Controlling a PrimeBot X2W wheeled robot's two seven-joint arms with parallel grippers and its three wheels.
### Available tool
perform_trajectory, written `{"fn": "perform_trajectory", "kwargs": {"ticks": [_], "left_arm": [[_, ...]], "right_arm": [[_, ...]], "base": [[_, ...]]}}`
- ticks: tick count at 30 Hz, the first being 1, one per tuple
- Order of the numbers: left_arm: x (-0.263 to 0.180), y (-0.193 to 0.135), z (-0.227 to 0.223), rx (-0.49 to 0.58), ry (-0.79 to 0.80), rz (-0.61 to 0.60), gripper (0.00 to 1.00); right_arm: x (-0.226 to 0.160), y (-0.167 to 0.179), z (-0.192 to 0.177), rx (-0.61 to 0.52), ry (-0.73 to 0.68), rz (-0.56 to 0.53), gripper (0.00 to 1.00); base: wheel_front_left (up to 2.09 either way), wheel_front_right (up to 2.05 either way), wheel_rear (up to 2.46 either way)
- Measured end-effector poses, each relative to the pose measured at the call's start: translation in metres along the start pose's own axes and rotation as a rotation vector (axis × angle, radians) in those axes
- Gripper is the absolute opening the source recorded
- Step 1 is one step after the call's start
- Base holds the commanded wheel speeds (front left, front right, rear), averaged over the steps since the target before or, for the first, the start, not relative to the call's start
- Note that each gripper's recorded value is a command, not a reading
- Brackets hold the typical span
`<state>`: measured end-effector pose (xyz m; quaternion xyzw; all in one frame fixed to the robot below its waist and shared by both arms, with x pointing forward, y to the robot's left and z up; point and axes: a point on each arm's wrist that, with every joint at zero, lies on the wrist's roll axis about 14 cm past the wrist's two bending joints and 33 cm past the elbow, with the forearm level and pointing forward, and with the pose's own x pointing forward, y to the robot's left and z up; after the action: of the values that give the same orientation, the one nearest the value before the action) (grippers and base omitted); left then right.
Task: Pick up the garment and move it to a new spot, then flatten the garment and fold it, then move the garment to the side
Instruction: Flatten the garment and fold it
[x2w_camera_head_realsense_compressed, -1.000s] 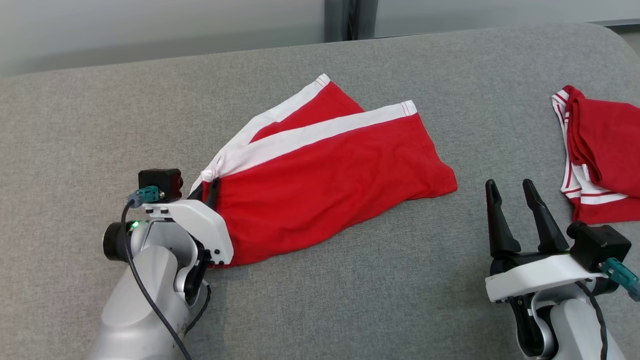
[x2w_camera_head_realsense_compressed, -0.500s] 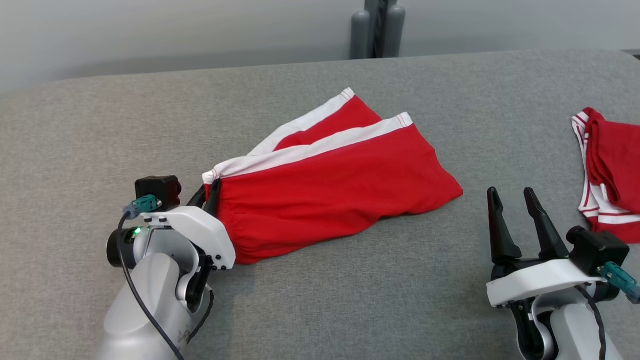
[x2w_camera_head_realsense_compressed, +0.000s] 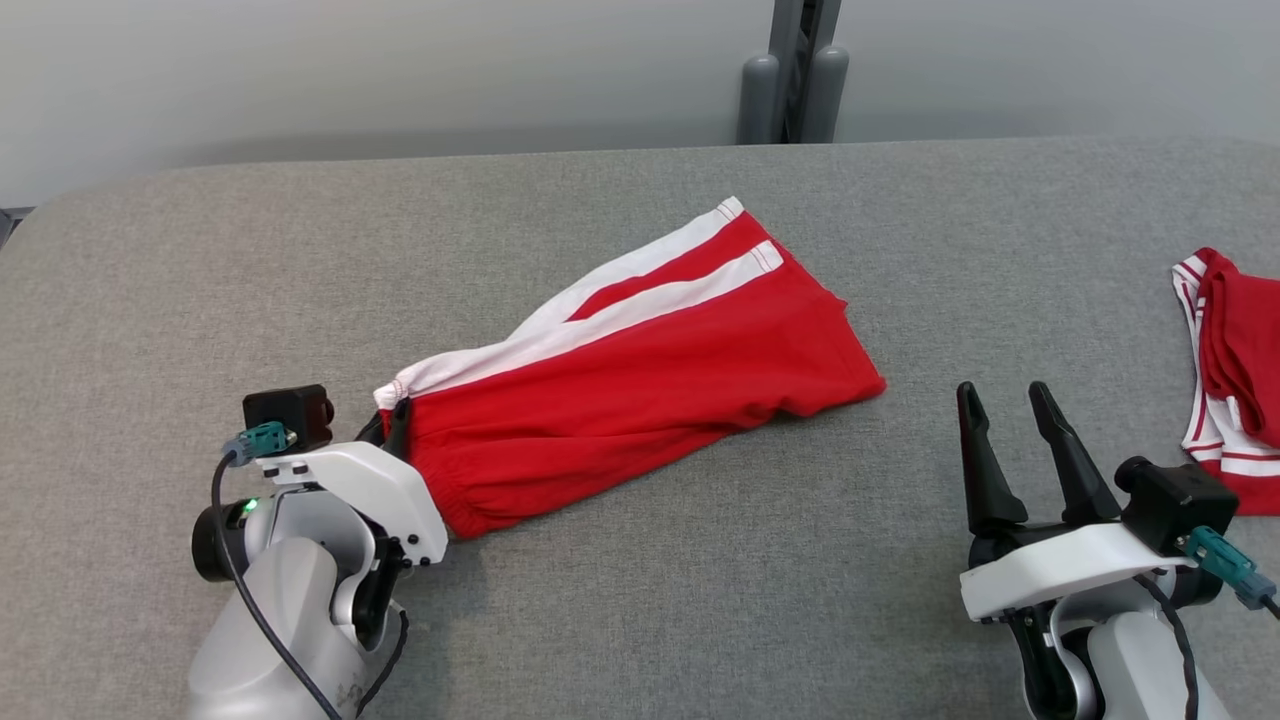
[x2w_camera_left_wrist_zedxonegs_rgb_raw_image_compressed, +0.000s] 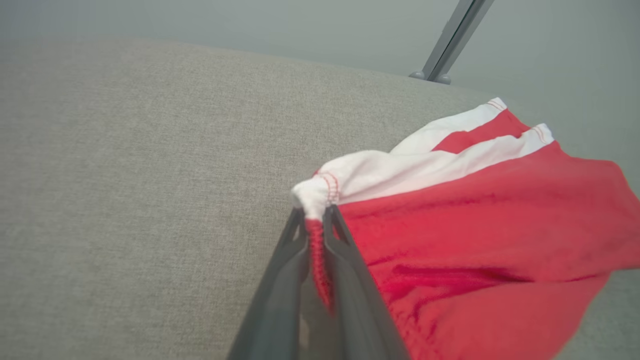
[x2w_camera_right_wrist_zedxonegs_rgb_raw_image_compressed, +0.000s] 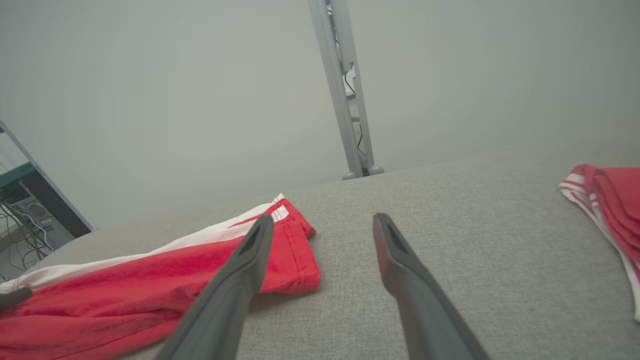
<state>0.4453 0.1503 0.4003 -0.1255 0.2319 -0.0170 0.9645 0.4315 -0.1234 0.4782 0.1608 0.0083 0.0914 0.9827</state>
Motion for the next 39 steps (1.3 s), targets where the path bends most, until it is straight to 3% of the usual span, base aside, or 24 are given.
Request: {"fn": "perform_trajectory", "kwargs": {"ticks": [3, 4, 5, 6, 7, 10, 17, 23, 32, 39], "left_arm": [[0.002, 0.000, -0.004, 0.002, 0.014, 0.001, 0.14], [0.002, 0.001, -0.006, 0.005, 0.022, 0.002, 0.27], [0.003, 0.002, -0.008, 0.011, 0.029, 0.007, 0.42], [0.004, 0.003, -0.010, 0.022, 0.038, 0.009, 0.88], [0.004, 0.003, -0.013, 0.032, 0.050, 0.009, 1.00], [0.006, 0.002, -0.014, 0.054, 0.055, 0.003, 1.00], [0.014, -0.013, 0.024, 0.090, -0.106, -0.039, 1.00], [0.020, -0.049, 0.051, 0.127, -0.237, -0.152, 1.00], [0.031, -0.087, 0.084, 0.070, -0.378, -0.227, 1.00], [0.014, -0.060, 0.095, 0.026, -0.443, -0.156, 1.00]], "right_arm": [[-0.001, -0.002, -0.001, 0.001, 0.003, -0.005, 1.00], [-0.001, -0.003, -0.001, 0.001, 0.004, -0.007, 1.00], [-0.002, -0.004, -0.002, 0.001, 0.005, -0.010, 1.00], [-0.002, -0.005, -0.002, 0.001, 0.006, -0.013, 1.00], [-0.003, -0.006, -0.002, 0.002, 0.007, -0.016, 1.00], [-0.004, -0.009, -0.003, 0.005, 0.009, -0.025, 1.00], [-0.006, -0.013, -0.002, 0.005, 0.007, -0.039, 1.00], [-0.009, -0.020, 0.000, -0.003, 0.001, -0.057, 1.00], [-0.012, -0.037, 0.007, -0.011, -0.021, -0.101, 1.00], [-0.002, -0.025, 0.019, -0.009, -0.061, -0.062, 1.00]], "base": [[0.00, 0.00, 0.00], [0.00, 0.00, 0.00], [0.00, 0.00, 0.00], [0.00, 0.00, 0.00], [0.00, 0.00, 0.00], [0.00, 0.00, 0.00], [0.00, 0.00, 0.00], [0.00, 0.00, 0.00], [0.00, 0.00, 0.00], [0.00, 0.00, 0.00]]}}
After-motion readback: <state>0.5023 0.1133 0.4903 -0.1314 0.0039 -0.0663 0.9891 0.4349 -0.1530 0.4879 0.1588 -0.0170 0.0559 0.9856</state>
